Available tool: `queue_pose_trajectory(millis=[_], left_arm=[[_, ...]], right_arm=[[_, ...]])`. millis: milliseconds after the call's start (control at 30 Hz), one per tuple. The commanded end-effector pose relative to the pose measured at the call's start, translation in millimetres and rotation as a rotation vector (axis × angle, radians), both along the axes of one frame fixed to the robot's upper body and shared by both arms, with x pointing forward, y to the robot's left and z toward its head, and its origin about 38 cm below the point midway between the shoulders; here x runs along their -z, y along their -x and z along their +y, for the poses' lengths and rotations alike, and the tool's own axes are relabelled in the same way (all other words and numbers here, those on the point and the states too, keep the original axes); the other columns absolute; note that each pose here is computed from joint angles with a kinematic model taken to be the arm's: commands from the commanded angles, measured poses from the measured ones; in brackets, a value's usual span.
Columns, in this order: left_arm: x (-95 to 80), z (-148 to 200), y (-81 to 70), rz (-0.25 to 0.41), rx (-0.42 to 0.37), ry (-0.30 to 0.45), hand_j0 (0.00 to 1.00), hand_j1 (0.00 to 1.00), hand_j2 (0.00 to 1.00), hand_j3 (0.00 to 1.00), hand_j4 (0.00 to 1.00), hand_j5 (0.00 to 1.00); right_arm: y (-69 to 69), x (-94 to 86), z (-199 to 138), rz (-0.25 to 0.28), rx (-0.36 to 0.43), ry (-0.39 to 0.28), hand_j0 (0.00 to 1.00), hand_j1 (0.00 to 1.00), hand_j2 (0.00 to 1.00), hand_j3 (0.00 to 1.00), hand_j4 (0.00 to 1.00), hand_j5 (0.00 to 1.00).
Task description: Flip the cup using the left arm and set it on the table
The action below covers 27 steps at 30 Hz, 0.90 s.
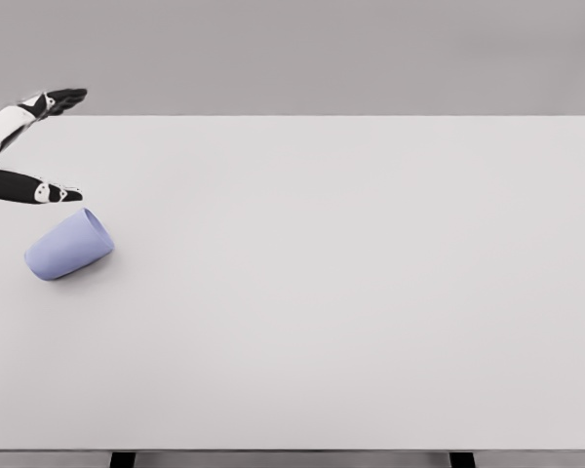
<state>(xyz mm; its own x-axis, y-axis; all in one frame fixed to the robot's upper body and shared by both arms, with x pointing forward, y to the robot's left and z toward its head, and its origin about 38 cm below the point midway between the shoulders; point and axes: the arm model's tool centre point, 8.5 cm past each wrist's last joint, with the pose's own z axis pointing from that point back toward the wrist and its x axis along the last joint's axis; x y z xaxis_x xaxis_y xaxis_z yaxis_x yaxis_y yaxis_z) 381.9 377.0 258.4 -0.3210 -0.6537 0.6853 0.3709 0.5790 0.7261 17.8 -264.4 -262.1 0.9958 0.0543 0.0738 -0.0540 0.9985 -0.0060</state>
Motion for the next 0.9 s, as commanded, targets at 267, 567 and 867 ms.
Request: queue_pose_trajectory(millis=[267,567,867], left_arm=[[49.8,18.5,18.9,0.207,-0.130,0.046,1.00,1.00,1.00,1.00,1.00,1.00],[74.8,16.5,16.1,0.285,-0.216,-0.076,1.00,1.00,1.00,1.00,1.00,1.00],[82.4,10.7,13.8,0.282,-0.234,-0.108,0.89,0.89,0.89,0.89,0.89,0.89]], right_arm=[[1.0,0.0,0.0,0.002,0.000,0.000,1.00,1.00,1.00,1.00,1.00,1.00],[1.0,0.0,0.0,0.002,0.000,0.000,1.00,1.00,1.00,1.00,1.00,1.00],[1.0,0.0,0.0,0.002,0.000,0.000,1.00,1.00,1.00,1.00,1.00,1.00]])
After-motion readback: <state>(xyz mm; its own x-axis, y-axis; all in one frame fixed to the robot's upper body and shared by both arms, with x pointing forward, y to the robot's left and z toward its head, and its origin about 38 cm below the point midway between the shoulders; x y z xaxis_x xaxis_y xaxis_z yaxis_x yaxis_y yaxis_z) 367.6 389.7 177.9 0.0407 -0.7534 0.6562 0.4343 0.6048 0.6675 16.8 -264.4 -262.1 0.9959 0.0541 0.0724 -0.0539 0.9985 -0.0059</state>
